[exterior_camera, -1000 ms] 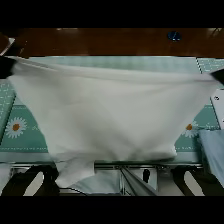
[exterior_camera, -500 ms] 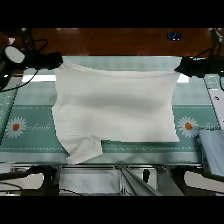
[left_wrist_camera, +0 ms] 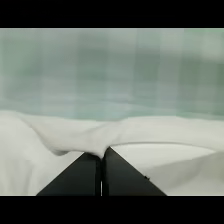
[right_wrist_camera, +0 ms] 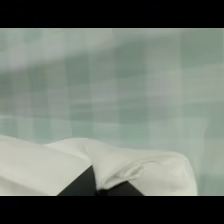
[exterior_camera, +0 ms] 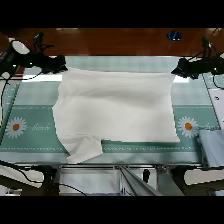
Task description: Fold the shirts.
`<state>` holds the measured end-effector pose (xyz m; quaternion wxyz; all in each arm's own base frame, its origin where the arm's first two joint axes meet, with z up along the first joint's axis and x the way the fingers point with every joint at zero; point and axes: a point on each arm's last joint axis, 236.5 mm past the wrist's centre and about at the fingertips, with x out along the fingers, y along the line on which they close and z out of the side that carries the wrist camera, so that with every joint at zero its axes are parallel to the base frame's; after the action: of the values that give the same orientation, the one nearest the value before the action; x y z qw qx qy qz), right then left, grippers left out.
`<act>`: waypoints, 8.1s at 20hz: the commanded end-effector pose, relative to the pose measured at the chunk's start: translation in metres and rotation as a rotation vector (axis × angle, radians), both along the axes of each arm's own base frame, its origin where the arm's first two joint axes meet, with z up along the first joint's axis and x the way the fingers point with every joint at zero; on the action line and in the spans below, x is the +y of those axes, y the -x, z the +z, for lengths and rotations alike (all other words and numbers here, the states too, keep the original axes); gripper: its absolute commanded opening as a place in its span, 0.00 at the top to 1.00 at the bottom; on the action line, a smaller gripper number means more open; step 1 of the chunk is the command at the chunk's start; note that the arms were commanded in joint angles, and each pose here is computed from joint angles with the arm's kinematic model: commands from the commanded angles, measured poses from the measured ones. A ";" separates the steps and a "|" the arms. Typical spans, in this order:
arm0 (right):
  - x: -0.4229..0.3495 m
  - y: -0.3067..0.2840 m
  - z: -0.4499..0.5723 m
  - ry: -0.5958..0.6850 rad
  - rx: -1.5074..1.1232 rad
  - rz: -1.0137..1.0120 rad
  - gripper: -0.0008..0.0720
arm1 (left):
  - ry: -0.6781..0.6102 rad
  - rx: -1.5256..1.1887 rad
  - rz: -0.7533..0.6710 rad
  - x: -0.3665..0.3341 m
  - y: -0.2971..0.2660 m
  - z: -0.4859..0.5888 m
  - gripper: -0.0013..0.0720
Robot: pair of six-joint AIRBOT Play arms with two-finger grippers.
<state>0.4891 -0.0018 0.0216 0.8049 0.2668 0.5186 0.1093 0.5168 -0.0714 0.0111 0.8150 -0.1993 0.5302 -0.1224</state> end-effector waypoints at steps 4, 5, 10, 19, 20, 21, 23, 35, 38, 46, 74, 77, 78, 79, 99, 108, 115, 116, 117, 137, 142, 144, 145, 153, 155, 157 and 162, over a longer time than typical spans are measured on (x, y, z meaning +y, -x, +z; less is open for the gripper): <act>0.000 0.074 -0.057 0.027 0.261 0.115 0.95 | -0.048 0.303 -0.156 0.015 0.086 -0.050 0.96; 0.002 0.084 -0.070 0.028 0.296 0.118 0.95 | -0.070 0.353 -0.166 0.020 0.100 -0.061 0.96; 0.004 0.111 -0.098 0.031 0.385 0.118 0.95 | -0.068 0.469 -0.214 0.021 0.135 -0.082 0.96; -0.010 0.135 -0.079 0.043 0.470 0.069 0.42 | -0.060 0.520 -0.248 0.014 0.158 -0.061 0.29; -0.023 0.141 -0.071 0.096 0.459 0.054 0.42 | -0.064 0.483 -0.205 0.019 0.155 -0.053 0.29; -0.035 0.147 -0.062 0.142 0.434 0.011 0.42 | -0.052 0.452 -0.144 0.024 0.155 -0.046 0.29; -0.041 0.162 -0.054 0.173 0.355 -0.072 0.42 | -0.009 0.405 -0.039 0.037 0.171 -0.035 0.29; 0.048 0.245 -0.072 -0.067 0.182 -0.143 0.42 | 0.267 0.640 0.278 0.053 0.344 -0.110 0.29; 0.049 0.243 -0.071 -0.076 0.176 -0.149 0.42 | 0.242 0.676 0.169 0.031 0.356 -0.115 0.29; 0.022 0.239 -0.080 -0.008 0.197 -0.268 0.42 | 0.272 0.616 0.083 -0.017 0.337 -0.116 0.29; 0.016 0.281 -0.131 -0.174 0.494 -0.376 0.43 | 0.252 0.599 -0.029 -0.034 0.343 -0.115 0.96; 0.027 0.263 -0.126 -0.240 0.420 -0.323 0.83 | 0.243 0.549 -0.048 -0.030 0.330 -0.110 0.96; 0.031 0.260 -0.121 -0.248 0.386 -0.271 0.95 | 0.233 0.502 -0.073 -0.026 0.319 -0.104 0.96; 0.033 0.256 -0.113 -0.255 0.368 -0.240 0.95 | 0.229 0.468 -0.060 -0.019 0.305 -0.096 0.96; 0.030 0.064 -0.077 -0.148 0.193 -0.075 0.95 | 0.239 0.217 -0.090 -0.016 0.027 -0.028 0.96; 0.027 0.049 -0.090 -0.172 0.177 -0.104 0.42 | 0.231 0.351 -0.108 -0.010 0.030 -0.078 0.29; -0.058 0.077 -0.056 -0.047 0.156 -0.217 0.42 | -0.012 0.176 0.078 0.112 0.040 -0.006 0.29; -0.066 0.082 -0.060 -0.045 0.151 -0.266 0.42 | 0.014 0.072 0.132 0.111 0.036 0.014 0.29; -0.066 0.087 -0.068 -0.053 0.158 -0.303 0.42 | 0.046 -0.029 0.173 0.104 0.035 0.030 0.29; 0.037 0.144 -0.033 0.075 0.190 0.039 0.95 | 0.169 -0.143 -0.213 -0.148 0.120 0.012 0.96; 0.055 0.204 0.047 0.088 -0.041 -0.008 0.95 | 0.203 -0.062 -0.420 -0.265 0.144 -0.011 0.96; 0.061 0.224 0.072 0.088 -0.106 -0.022 0.95 | 0.217 -0.008 -0.492 -0.308 0.160 -0.022 0.96; 0.063 0.231 0.083 0.085 -0.140 -0.029 0.95 | 0.224 0.034 -0.532 -0.328 0.173 -0.029 0.96; 0.093 0.253 0.125 -0.015 -0.264 -0.001 0.95 | 0.278 0.278 -0.773 -0.441 0.297 -0.072 0.96; 0.093 0.251 0.128 -0.023 -0.276 -0.004 0.95 | 0.302 0.290 -0.794 -0.456 0.311 -0.071 0.96; 0.094 0.251 0.128 -0.022 -0.277 -0.002 0.95 | 0.319 0.258 -0.776 -0.454 0.292 -0.059 0.96; 0.115 0.246 0.135 -0.089 -0.296 0.048 0.95 | 0.254 0.131 -0.548 -0.322 0.162 -0.001 0.96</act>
<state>0.2392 0.1002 0.1513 0.8623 0.2609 0.4011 0.1660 0.3024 -0.4669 -0.0122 0.6405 -0.1539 0.6110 -0.4390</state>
